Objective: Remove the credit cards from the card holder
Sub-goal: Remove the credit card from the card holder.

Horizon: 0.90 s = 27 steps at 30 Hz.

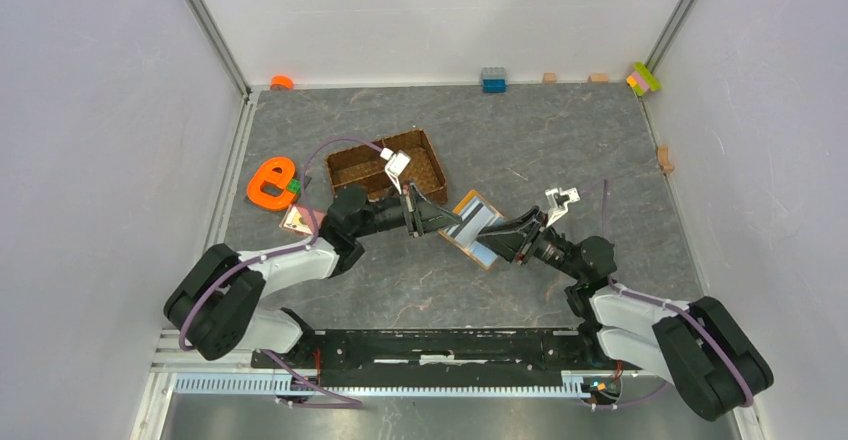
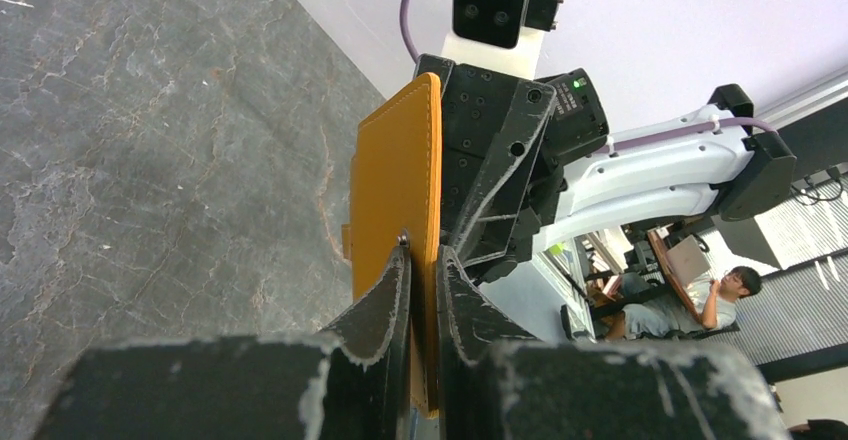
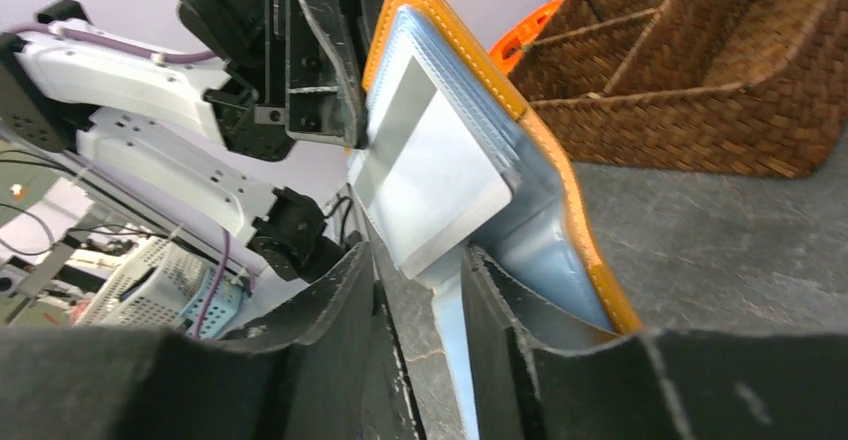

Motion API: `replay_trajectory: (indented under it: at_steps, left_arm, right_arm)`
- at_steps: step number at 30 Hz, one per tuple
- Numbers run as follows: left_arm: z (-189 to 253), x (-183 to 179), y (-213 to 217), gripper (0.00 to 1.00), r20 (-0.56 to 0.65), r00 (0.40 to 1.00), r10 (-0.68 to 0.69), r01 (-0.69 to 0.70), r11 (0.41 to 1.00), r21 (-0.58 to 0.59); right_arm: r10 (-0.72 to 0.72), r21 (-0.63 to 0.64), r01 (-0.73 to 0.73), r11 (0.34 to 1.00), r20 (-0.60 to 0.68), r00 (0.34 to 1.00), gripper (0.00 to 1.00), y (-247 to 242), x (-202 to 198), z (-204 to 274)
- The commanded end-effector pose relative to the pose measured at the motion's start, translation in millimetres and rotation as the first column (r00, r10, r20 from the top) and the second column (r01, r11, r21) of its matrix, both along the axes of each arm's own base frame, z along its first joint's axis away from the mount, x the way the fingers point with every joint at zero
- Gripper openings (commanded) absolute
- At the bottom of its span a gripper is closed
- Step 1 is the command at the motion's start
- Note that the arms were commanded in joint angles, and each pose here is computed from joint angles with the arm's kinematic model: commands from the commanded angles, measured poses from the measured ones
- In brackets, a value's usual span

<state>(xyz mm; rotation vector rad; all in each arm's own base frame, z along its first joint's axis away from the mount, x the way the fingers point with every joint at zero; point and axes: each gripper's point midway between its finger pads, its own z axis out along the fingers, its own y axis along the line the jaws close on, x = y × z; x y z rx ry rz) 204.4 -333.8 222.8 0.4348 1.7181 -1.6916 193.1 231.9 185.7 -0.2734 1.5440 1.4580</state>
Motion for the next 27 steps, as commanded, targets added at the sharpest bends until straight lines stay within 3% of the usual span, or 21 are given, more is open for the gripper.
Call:
replay_trajectory:
  at_steps: [1, 6, 10, 15, 20, 27]
  left_arm:
    - [32.8, -16.3, -0.4, 0.02, 0.058, 0.995, -0.078, 0.083, 0.991, -0.104]
    - [33.4, -27.8, -9.0, 0.02, 0.095, 0.986, -0.135, 0.145, 0.984, -0.103]
    - [32.2, -35.0, -15.4, 0.02, 0.124, 0.979, -0.16, 0.171, 0.982, -0.079]
    - [32.6, -37.9, -15.8, 0.05, 0.137, 0.976, -0.168, 0.18, 0.981, -0.075]
    - [31.2, -41.8, -21.7, 0.05, 0.112, 0.971, -0.213, 0.223, 0.971, -0.083]
    - [34.1, -47.2, -24.5, 0.02, 0.097, 0.961, -0.257, 0.268, 0.956, -0.117]
  right_arm:
    - [0.05, 0.103, -0.059, 0.993, 0.085, 0.995, 0.45, 1.1, -9.5, 32.3]
    - [0.038, 0.083, -0.042, 0.996, 0.049, 0.998, 0.54, 2.0, -3.5, 24.8]
    - [0.022, 0.067, -0.025, 0.997, 0.037, 0.999, 0.55, 1.7, 0.1, 20.4]
    - [0.005, 0.045, -0.006, 0.999, 0.021, 1.0, 0.4, 1.6, 5.0, 14.7]
    - [0.006, 0.047, -0.007, 0.999, 0.027, 1.0, 0.36, 1.3, 4.4, 15.8]
    - [0.005, 0.047, -0.006, 0.999, 0.032, 0.999, 0.48, 1.1, 4.1, 16.3]
